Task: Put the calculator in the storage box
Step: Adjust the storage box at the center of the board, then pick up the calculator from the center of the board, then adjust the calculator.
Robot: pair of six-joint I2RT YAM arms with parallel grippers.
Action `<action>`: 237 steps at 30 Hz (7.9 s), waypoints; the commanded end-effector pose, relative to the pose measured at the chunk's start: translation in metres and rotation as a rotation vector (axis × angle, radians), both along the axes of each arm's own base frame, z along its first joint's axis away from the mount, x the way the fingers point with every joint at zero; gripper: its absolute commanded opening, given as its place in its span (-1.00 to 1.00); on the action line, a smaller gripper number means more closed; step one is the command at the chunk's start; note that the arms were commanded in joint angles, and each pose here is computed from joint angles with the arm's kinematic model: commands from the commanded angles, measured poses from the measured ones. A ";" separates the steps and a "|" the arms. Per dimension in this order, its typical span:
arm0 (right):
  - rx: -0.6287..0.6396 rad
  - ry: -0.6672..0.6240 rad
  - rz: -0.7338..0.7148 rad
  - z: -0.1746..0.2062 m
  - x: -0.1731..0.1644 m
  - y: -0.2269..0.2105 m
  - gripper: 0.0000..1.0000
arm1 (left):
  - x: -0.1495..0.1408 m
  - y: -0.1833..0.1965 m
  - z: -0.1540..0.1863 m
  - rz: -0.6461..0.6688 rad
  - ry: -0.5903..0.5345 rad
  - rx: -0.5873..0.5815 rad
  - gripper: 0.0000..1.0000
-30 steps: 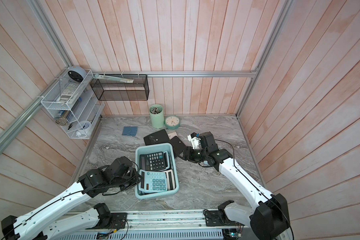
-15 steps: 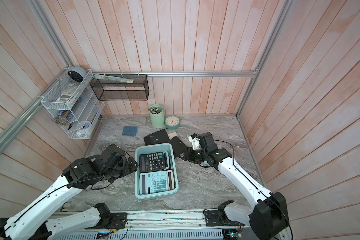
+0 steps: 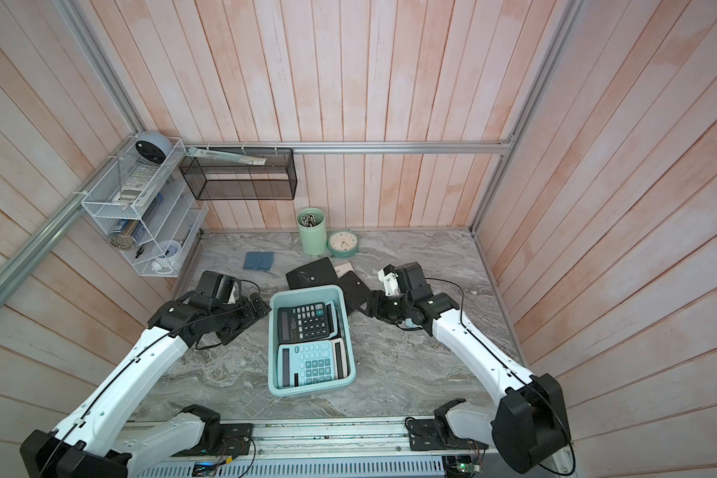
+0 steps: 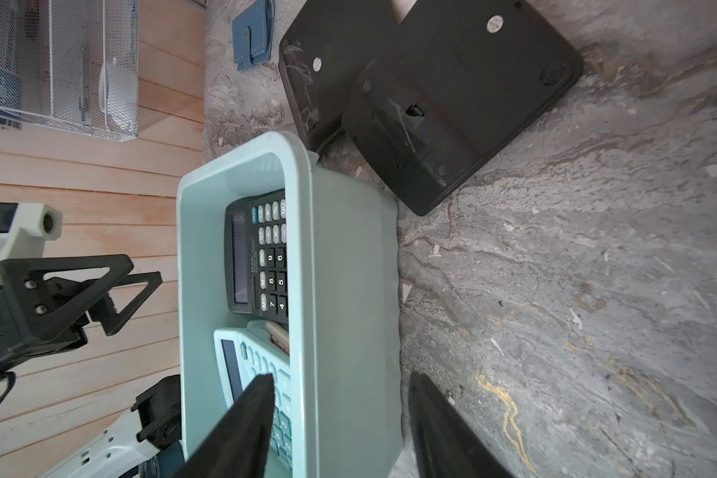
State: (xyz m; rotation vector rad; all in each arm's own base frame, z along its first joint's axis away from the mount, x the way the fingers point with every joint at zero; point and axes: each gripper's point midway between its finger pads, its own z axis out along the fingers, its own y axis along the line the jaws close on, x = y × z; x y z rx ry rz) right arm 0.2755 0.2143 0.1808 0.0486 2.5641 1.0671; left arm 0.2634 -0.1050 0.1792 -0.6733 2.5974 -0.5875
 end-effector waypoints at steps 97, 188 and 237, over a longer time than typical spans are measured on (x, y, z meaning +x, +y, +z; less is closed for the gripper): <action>0.388 0.160 -0.473 -0.155 0.126 0.044 0.17 | 0.217 -0.207 -0.097 -0.505 -0.259 -0.358 0.78; 0.311 -0.101 -0.358 0.022 0.071 -0.031 -0.62 | 0.214 -0.143 -0.042 -0.436 -0.477 -0.066 0.91; 0.593 0.487 -0.425 0.050 0.073 0.012 -0.83 | 0.033 -0.158 0.109 -0.727 -0.933 0.347 0.95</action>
